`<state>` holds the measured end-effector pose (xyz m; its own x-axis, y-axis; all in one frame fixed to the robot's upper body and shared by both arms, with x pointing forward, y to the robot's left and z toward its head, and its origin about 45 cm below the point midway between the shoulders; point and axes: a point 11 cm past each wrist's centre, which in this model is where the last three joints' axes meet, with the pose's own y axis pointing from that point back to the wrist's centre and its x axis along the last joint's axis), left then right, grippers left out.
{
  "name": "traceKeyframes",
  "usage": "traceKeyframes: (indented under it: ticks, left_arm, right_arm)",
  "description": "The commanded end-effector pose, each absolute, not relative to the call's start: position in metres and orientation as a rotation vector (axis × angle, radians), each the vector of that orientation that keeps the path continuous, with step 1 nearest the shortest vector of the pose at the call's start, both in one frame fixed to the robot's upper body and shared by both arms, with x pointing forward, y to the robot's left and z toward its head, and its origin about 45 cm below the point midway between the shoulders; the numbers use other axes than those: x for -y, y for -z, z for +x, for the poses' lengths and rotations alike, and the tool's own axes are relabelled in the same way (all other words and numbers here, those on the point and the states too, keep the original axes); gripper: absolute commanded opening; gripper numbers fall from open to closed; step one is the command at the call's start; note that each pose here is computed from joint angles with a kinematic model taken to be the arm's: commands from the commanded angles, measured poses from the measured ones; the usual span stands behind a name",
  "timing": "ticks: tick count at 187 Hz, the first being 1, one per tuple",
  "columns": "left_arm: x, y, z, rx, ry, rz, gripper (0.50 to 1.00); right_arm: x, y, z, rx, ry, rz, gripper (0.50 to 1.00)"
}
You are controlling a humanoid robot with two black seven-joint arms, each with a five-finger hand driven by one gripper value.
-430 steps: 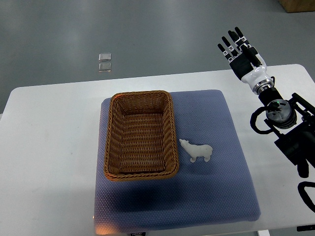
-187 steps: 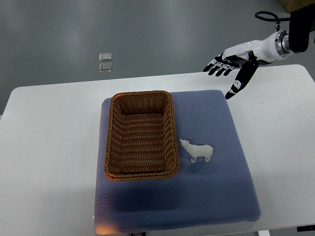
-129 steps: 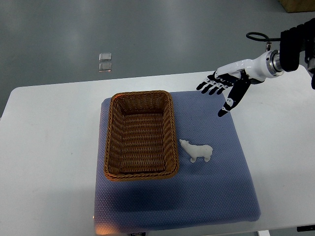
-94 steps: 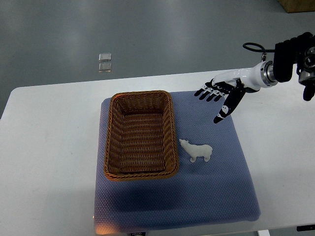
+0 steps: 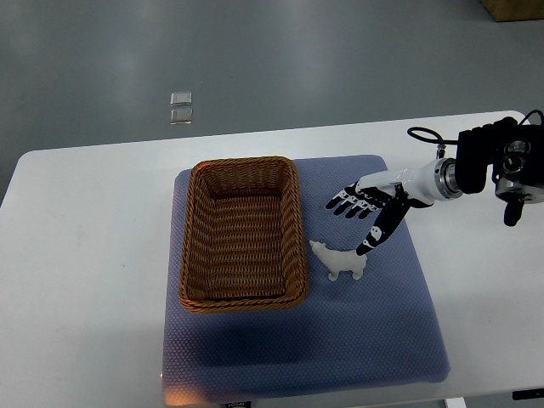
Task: Place white bear in brown basket with right hand
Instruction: 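Move the right hand over and down toward the white polar bear, then close the right hand's fingers around the white polar bear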
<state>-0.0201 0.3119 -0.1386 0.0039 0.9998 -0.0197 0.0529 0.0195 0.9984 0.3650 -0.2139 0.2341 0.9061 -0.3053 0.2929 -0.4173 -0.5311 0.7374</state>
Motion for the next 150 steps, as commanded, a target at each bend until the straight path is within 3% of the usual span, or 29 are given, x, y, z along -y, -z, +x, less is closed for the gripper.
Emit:
traceKeyframes:
  ticks: [1, 150]
  left_arm:
    - [-0.312, 0.139, -0.020, -1.255, -1.167, 1.235, 1.000]
    - [-0.312, 0.139, -0.022, -1.265, -1.160, 1.245, 1.000]
  right_arm:
    - [0.210, -0.228, 0.362, 0.509, -0.147, 2.178, 0.905]
    - [0.198, -0.187, 0.343, 0.523, -0.133, 2.206, 0.801]
